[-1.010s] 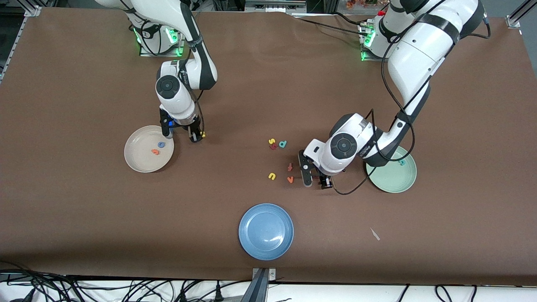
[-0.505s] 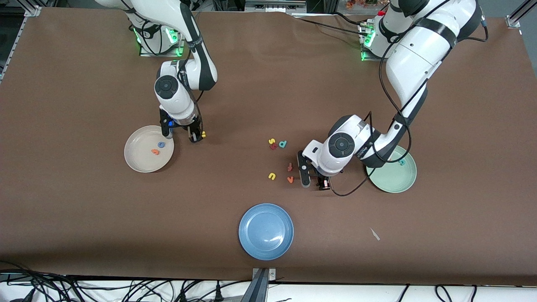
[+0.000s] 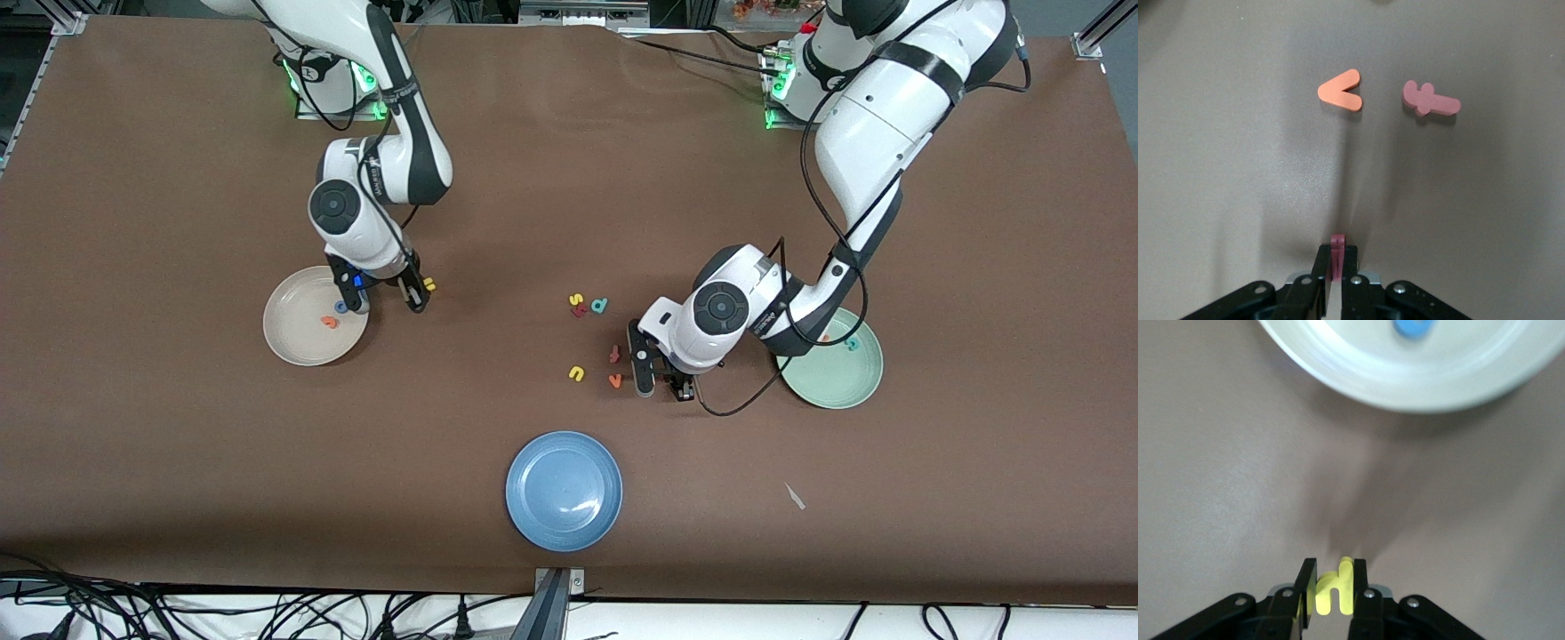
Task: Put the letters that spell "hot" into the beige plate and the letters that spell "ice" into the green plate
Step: 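Drop the yellow letter on the beige plate while the left gripper drops pink i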
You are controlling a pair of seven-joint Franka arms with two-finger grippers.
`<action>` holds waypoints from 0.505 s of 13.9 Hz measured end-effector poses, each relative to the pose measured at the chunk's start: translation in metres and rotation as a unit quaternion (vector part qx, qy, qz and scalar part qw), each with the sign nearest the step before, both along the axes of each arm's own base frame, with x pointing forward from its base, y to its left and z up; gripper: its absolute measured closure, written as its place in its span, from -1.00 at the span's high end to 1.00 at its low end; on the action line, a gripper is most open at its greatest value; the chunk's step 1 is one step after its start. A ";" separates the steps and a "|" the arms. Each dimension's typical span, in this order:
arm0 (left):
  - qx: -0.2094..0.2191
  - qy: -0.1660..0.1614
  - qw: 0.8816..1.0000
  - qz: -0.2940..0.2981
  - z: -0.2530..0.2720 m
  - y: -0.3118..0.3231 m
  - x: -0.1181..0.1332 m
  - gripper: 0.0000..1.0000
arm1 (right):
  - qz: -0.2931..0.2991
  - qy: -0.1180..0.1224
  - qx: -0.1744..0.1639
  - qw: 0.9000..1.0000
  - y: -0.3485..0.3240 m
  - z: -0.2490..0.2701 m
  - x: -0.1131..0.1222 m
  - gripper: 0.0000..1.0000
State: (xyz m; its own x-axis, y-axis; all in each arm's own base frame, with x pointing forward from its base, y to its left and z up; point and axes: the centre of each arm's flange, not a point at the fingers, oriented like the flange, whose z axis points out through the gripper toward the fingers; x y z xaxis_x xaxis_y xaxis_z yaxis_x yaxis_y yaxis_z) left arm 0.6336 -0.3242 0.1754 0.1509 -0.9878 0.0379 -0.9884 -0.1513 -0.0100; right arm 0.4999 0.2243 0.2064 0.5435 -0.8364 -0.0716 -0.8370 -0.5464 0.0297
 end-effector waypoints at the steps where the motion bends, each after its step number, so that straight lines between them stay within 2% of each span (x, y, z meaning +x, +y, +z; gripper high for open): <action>1: -0.001 -0.002 1.000 0.001 0.002 0.000 0.002 -0.86 | 0.038 0.005 0.000 0.999 -0.012 0.001 0.003 -0.49; 4: 0.006 -0.006 1.000 0.010 0.021 0.009 0.013 -0.86 | 0.132 0.030 0.006 0.991 -0.062 0.008 0.013 -0.49; 7: 0.042 0.017 0.998 0.039 0.061 0.042 0.024 -0.86 | 0.199 0.037 0.007 0.979 -0.116 0.023 0.024 -0.49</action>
State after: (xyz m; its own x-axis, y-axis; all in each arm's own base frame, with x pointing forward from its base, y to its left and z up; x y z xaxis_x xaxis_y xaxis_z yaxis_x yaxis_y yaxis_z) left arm 0.6575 -0.2820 0.2362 0.2273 -0.9725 -0.0503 -0.9736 -0.2280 0.0080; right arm 0.5243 0.1079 0.2289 0.8190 -0.5582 -0.1328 -0.5536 -0.8296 0.0731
